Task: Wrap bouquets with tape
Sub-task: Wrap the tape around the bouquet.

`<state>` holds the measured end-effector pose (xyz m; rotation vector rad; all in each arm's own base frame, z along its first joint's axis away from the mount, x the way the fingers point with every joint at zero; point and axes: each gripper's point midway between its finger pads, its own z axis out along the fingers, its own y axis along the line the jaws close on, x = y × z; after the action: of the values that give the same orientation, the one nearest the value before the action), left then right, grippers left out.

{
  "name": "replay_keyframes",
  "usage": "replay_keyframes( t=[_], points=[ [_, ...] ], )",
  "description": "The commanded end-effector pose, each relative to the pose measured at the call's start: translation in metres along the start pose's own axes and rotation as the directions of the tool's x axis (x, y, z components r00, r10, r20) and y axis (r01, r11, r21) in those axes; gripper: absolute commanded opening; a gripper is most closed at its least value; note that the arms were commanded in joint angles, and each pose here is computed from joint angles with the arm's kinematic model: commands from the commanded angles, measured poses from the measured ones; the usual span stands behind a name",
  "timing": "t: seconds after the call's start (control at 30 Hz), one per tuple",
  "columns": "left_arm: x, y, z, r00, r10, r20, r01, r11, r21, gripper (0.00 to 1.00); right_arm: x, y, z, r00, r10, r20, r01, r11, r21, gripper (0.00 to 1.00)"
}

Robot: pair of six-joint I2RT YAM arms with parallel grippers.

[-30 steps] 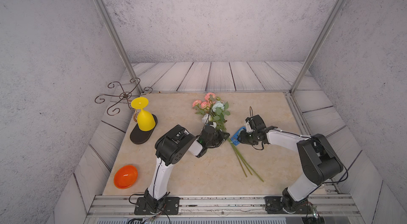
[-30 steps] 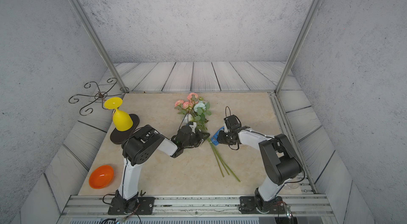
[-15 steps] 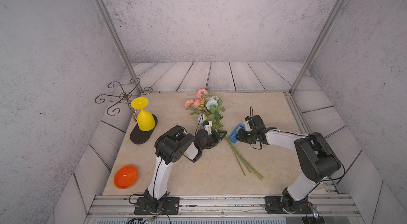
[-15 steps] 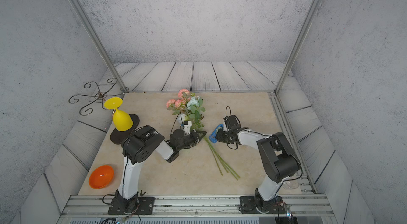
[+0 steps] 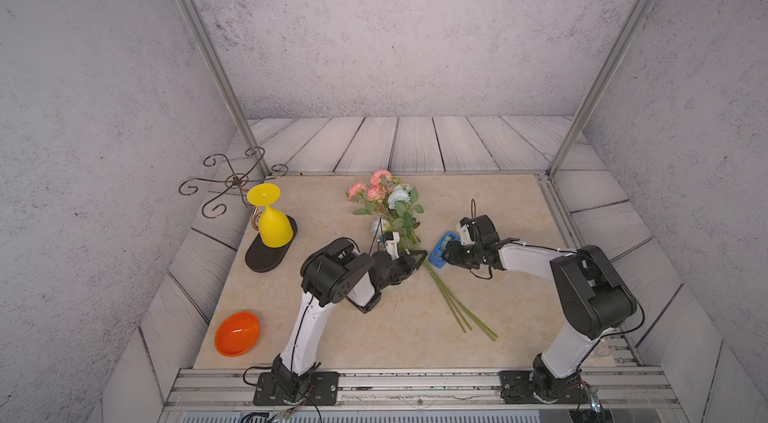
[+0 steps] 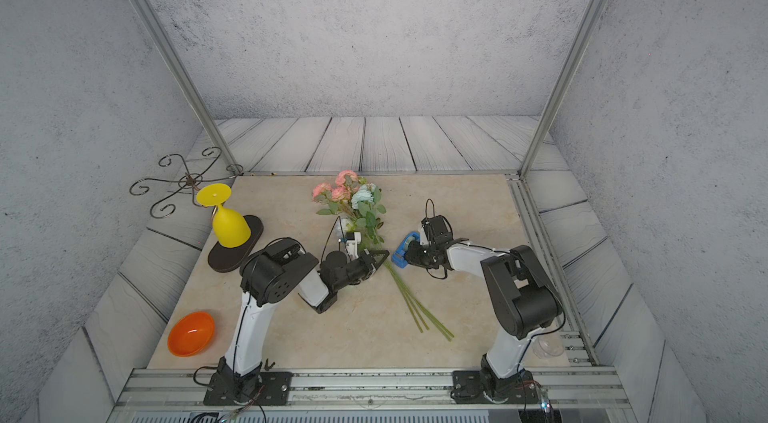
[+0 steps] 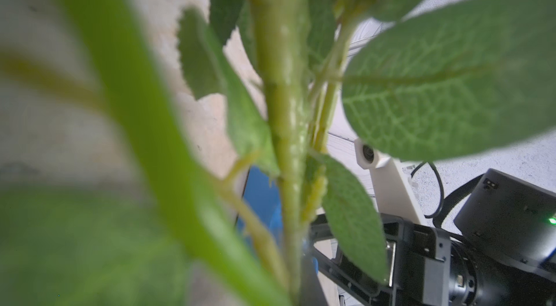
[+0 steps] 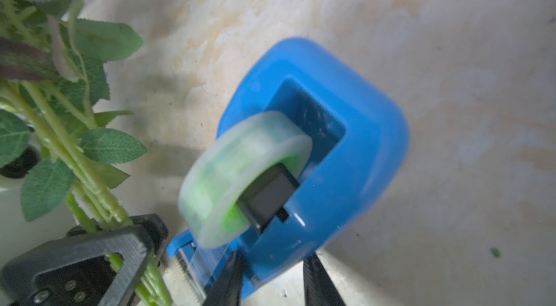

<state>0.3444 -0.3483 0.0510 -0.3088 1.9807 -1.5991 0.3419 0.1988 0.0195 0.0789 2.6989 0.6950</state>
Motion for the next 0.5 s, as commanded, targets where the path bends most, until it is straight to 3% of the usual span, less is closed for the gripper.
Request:
replay_keyframes(
  t=[0.0, 0.17, 0.27, 0.4, 0.47],
  points=[
    [0.013, 0.050, -0.015, 0.997, 0.057, -0.053, -0.064, 0.987, -0.150, 0.00, 0.100, -0.093, 0.002, 0.952, 0.139, -0.274, -0.034, 0.934, 0.355, 0.34],
    [0.015, 0.053, -0.005, 0.998, 0.003, -0.062, -0.012, 0.990, -0.139, 0.00, 0.094, -0.087, 0.003, 0.947, 0.141, -0.289, -0.035, 0.940, 0.341, 0.34],
    [0.018, 0.066, -0.011, 0.998, -0.005, -0.065, -0.007, 0.985, -0.171, 0.00, 0.087, -0.084, 0.005, 0.951, 0.137, -0.278, -0.041, 0.944, 0.326, 0.34],
    [0.027, 0.095, -0.016, 0.992, -0.096, -0.086, 0.070, 0.962, -0.264, 0.00, 0.073, -0.073, 0.002, 0.957, 0.130, -0.258, -0.047, 0.952, 0.304, 0.34],
    [0.026, 0.092, -0.017, 0.992, -0.103, -0.075, 0.081, 0.963, -0.257, 0.00, 0.068, -0.066, -0.001, 0.960, 0.133, -0.248, -0.060, 0.958, 0.281, 0.35]
  ],
)
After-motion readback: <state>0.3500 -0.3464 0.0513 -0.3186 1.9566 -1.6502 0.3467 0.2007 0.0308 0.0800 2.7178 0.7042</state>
